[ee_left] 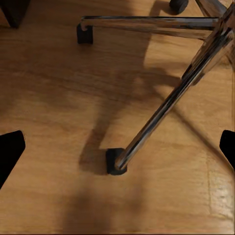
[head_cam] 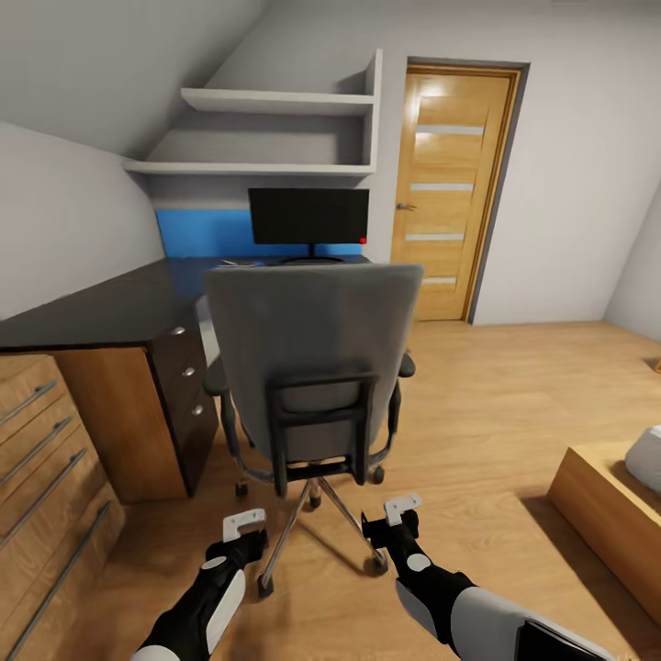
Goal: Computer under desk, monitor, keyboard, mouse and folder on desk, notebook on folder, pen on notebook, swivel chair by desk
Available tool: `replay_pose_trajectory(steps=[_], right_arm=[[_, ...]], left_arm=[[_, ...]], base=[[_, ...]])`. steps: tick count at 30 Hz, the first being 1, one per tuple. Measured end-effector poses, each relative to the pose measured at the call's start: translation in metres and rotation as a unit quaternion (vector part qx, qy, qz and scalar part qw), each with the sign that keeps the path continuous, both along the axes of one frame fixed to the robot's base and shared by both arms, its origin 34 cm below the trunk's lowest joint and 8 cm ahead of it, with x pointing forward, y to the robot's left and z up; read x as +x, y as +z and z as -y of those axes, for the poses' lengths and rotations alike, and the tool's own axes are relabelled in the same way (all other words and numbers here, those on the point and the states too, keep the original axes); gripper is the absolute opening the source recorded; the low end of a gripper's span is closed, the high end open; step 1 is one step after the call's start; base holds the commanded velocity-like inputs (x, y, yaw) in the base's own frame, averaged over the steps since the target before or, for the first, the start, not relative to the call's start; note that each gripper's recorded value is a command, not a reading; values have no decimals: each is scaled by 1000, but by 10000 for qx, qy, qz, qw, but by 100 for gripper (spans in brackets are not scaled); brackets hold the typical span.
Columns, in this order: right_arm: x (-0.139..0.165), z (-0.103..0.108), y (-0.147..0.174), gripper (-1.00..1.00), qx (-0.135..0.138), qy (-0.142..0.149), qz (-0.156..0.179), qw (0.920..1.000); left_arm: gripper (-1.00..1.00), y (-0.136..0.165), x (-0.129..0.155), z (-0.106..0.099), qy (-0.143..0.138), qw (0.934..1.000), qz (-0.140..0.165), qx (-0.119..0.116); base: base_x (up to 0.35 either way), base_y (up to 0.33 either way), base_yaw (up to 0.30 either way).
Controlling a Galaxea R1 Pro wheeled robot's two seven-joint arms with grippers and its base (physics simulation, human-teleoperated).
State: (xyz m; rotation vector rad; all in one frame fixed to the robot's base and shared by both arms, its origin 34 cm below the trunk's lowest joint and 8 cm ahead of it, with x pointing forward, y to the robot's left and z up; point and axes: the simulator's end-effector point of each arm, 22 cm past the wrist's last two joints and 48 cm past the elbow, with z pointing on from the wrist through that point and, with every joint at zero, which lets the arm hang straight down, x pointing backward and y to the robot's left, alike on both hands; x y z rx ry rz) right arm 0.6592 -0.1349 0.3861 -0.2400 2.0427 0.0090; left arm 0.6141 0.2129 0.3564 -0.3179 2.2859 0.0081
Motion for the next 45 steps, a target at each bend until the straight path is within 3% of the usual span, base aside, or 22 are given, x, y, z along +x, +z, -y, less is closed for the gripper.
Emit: replay_pose_trajectory(steps=[14, 29, 45], right_arm=[[0, -1, 2, 100, 4, 6, 14, 10000], [5, -3, 12, 100, 114, -7, 269, 9996], [2, -12, 4, 100, 157, 32, 249, 9996]], left_arm=[[100, 1, 0, 0, 3, 10000, 10, 3], [100, 1, 0, 3, -35, 10000, 11, -5], [100, -6, -1, 7, -52, 10000, -6, -24]], base=[[-223, -171, 24], [-11, -9, 0], [0, 0, 0]])
